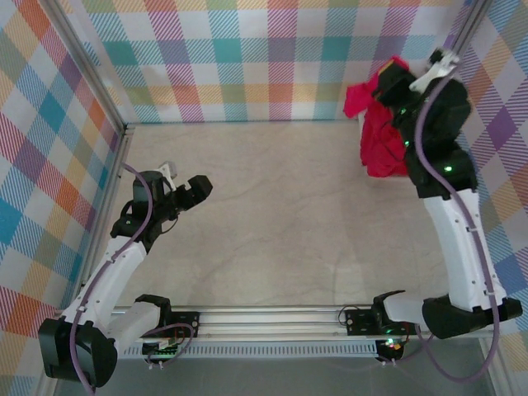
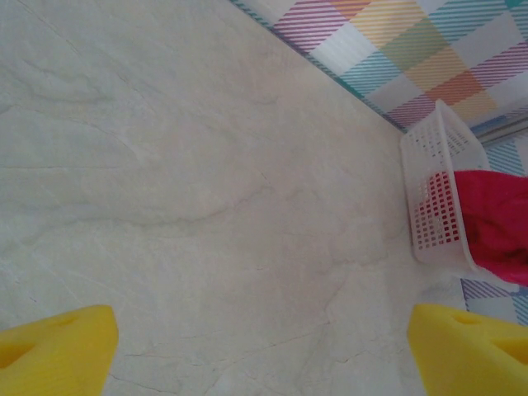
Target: Fold the inside-out t-shirt
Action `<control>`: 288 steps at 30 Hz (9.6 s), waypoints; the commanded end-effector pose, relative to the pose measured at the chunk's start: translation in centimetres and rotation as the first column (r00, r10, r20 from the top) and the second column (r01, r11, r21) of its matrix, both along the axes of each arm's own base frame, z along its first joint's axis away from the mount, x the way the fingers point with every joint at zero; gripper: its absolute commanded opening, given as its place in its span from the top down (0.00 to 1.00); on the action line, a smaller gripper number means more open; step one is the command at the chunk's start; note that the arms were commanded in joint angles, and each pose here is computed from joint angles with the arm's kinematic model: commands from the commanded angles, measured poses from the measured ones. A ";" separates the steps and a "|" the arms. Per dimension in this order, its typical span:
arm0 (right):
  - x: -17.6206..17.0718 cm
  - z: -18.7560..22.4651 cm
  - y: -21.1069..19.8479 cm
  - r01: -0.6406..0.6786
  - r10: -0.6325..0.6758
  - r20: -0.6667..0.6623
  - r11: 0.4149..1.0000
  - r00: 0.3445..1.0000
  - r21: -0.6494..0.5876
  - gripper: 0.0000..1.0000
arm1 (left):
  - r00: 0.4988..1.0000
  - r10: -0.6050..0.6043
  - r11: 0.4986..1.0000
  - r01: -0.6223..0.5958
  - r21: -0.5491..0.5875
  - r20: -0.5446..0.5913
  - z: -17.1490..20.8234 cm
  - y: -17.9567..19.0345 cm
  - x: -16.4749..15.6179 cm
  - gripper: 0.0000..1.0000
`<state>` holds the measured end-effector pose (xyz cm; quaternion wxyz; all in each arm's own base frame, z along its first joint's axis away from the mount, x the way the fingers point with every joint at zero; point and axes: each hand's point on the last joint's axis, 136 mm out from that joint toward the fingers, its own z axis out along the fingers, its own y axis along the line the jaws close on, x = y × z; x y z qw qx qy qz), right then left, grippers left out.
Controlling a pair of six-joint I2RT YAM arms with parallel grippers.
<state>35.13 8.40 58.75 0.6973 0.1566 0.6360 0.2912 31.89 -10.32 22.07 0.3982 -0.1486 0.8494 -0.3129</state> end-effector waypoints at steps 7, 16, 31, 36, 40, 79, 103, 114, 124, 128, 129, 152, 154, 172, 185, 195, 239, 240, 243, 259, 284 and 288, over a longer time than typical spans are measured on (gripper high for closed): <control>-5.4 9.7 9.2 -0.389 0.393 0.187 0.919 0.900 -0.059 1.00 | 0.999 -0.037 0.999 0.037 0.007 0.025 2.2 -0.6 -0.5 0.09; 2.5 -0.2 13.7 -0.379 0.377 -0.050 0.925 0.925 -0.025 1.00 | 1.000 -0.022 0.997 0.023 0.067 -0.015 1.0 0.2 -1.0 0.09; 13.2 -27.6 10.1 -0.245 0.151 -0.692 0.969 0.706 -0.039 0.44 | 0.969 -0.109 0.994 0.100 -0.053 -0.221 -6.7 -2.7 -3.5 0.22; 9.7 -34.2 11.6 -0.378 0.238 -0.746 0.926 0.622 -0.019 0.40 | 0.947 -0.178 0.984 0.170 -0.052 -0.269 -10.2 -6.1 -5.4 0.28; 7.4 -40.8 12.1 -0.413 0.275 -0.820 0.909 0.502 0.052 0.40 | 0.923 -0.228 0.974 0.221 -0.058 -0.311 -12.8 -9.3 -6.4 0.30; -2.6 -18.3 11.0 -0.427 0.374 -0.477 0.904 0.795 -0.003 1.00 | 0.934 0.346 0.845 -0.351 0.404 0.087 11.8 9.6 -5.6 1.00; 11.4 -34.0 8.6 -0.346 0.209 -0.826 0.938 0.523 0.019 0.40 | 0.882 0.311 0.858 -0.100 0.504 -0.355 1.2 8.3 10.6 0.49; 4.3 -45.8 10.3 -0.402 0.197 -0.914 0.915 0.355 0.041 0.43 | 0.822 0.306 0.939 -0.178 0.294 -0.480 -9.7 8.9 5.7 0.38; 2.1 -49.8 10.4 -0.416 0.201 -0.943 0.906 0.267 0.075 0.44 | 0.784 0.321 0.939 -0.192 0.285 -0.531 -14.8 9.0 9.1 0.48; 2.0 -49.9 10.3 -0.420 0.196 -0.945 0.905 0.260 0.072 0.44 | 0.753 0.336 0.932 -0.181 0.313 -0.566 -16.7 9.3 9.2 0.51; 2.0 -50.0 10.3 -0.420 0.196 -0.946 0.905 0.257 0.073 0.44 | 0.744 0.349 0.927 -0.182 0.329 -0.570 -17.0 9.6 9.1 0.51; 1.4 -52.8 11.1 -0.398 0.178 -0.966 0.913 0.189 0.091 0.44 | 0.710 0.377 0.912 -0.174 0.371 -0.595 -17.3 10.2 8.7 0.94; 1.8 -53.3 10.7 -0.389 0.143 -0.973 0.919 0.183 0.062 0.44 | 0.721 0.381 0.910 -0.179 0.375 -0.579 -15.9 10.3 8.5 0.94; 2.6 -42.5 9.8 -0.433 0.136 -0.917 0.900 0.375 -0.043 1.00 | 0.823 0.374 0.906 -0.226 0.358 -0.428 -4.2 10.5 5.9 0.97; 2.2 -25.5 7.2 -0.331 0.165 -0.654 0.934 0.738 -0.137 1.00 | 0.886 0.445 0.866 -0.389 0.316 -0.131 6.9 12.0 4.8 1.00; -2.4 -5.8 5.7 -0.301 0.266 -0.216 0.942 0.940 -0.148 1.00 | 0.885 0.321 0.914 -0.383 0.137 0.338 26.5 10.2 1.0 1.00; 12.5 -35.1 15.6 -0.499 0.239 -0.846 0.866 0.477 -0.037 0.35 | 0.936 0.190 0.978 -0.155 0.139 -0.295 -2.6 4.8 13.6 0.48; 10.5 -36.7 16.3 -0.514 0.250 -0.858 0.858 0.448 -0.018 0.35 | 0.935 0.161 0.985 -0.131 0.114 -0.315 -4.1 3.7 12.8 0.48; 4.3 -41.3 17.5 -0.527 0.288 -0.891 0.847 0.352 0.066 0.35 | 0.913 0.096 0.994 -0.069 0.081 -0.396 -8.1 1.7 11.3 0.49; -2.9 -57.5 13.4 -0.394 0.124 -0.989 0.915 0.077 0.084 0.35 | 0.755 0.186 0.981 -0.183 0.069 -0.629 -19.7 5.7 9.0 0.56; 15.8 -44.3 19.5 -0.534 0.264 -0.901 0.844 0.345 0.043 0.36 | 0.923 -0.026 0.975 0.107 0.192 -0.383 -10.6 -10.7 -2.2 0.61; 11.4 -45.9 18.0 -0.537 0.228 -0.935 0.842 0.272 0.049 0.39 | 0.903 -0.033 0.986 0.099 0.132 -0.428 -11.3 -9.9 1.5 0.61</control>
